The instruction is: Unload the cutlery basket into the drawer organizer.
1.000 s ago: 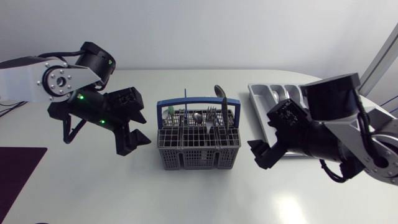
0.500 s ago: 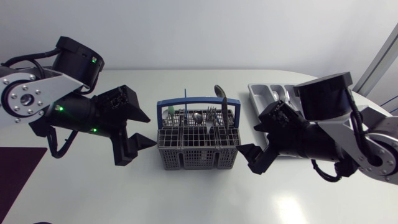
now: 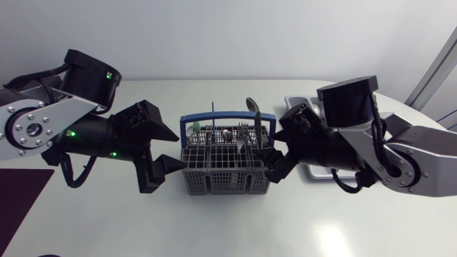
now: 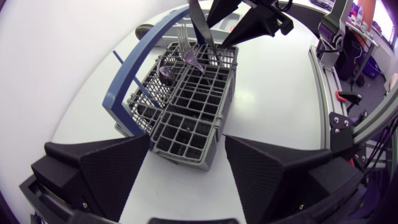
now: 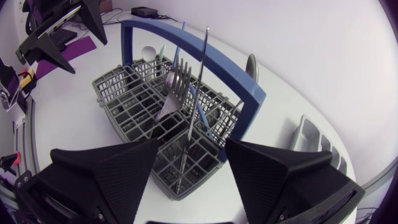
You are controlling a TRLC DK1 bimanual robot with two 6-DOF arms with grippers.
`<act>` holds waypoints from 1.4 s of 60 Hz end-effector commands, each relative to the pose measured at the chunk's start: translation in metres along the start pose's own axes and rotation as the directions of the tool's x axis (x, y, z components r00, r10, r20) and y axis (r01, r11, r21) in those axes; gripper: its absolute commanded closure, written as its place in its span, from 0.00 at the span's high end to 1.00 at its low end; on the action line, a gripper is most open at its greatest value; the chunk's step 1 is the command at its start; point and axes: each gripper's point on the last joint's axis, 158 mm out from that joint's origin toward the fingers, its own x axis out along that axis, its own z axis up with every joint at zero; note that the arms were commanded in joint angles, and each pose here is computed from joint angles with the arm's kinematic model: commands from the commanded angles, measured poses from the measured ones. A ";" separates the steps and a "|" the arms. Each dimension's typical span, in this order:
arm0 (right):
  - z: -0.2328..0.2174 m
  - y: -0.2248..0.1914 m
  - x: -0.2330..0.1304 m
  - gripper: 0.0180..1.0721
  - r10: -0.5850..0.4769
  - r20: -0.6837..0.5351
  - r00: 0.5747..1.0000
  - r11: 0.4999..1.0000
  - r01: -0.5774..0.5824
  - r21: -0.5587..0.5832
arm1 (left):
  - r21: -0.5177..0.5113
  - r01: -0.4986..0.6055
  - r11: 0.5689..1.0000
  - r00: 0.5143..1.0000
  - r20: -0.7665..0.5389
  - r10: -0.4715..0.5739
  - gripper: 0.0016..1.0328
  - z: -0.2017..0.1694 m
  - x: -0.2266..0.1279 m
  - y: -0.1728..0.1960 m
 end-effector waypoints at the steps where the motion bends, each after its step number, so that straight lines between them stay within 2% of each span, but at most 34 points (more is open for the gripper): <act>1: -0.004 0.005 0.006 0.66 0.006 -0.002 1.000 1.000 -0.006 0.008 | -0.022 0.014 1.000 1.000 0.004 -0.014 0.95 -0.005 0.001 -0.007; 17: -0.004 0.007 0.013 0.30 -0.002 0.022 1.000 1.000 0.002 0.002 | -0.022 0.008 1.000 1.000 0.013 -0.008 0.95 -0.005 0.003 -0.006; 25: -0.011 0.008 0.018 0.25 0.002 -0.001 1.000 1.000 -0.002 0.002 | -0.019 0.010 1.000 1.000 0.014 -0.010 0.95 -0.005 0.004 -0.007; 35: -0.010 0.010 0.018 0.13 0.004 0.013 1.000 1.000 -0.004 -0.004 | -0.019 0.012 1.000 1.000 0.014 -0.012 0.95 -0.006 0.005 -0.008; 44: -0.008 0.011 0.016 0.09 0.008 0.030 1.000 1.000 -0.007 -0.012 | -0.018 0.018 1.000 1.000 0.016 -0.018 0.95 -0.005 0.007 -0.011; 84: 0.012 0.013 -0.004 0.09 0.022 0.125 0.992 1.000 -0.020 -0.021 | -0.016 0.031 0.999 0.999 0.020 -0.031 0.95 -0.002 0.010 -0.017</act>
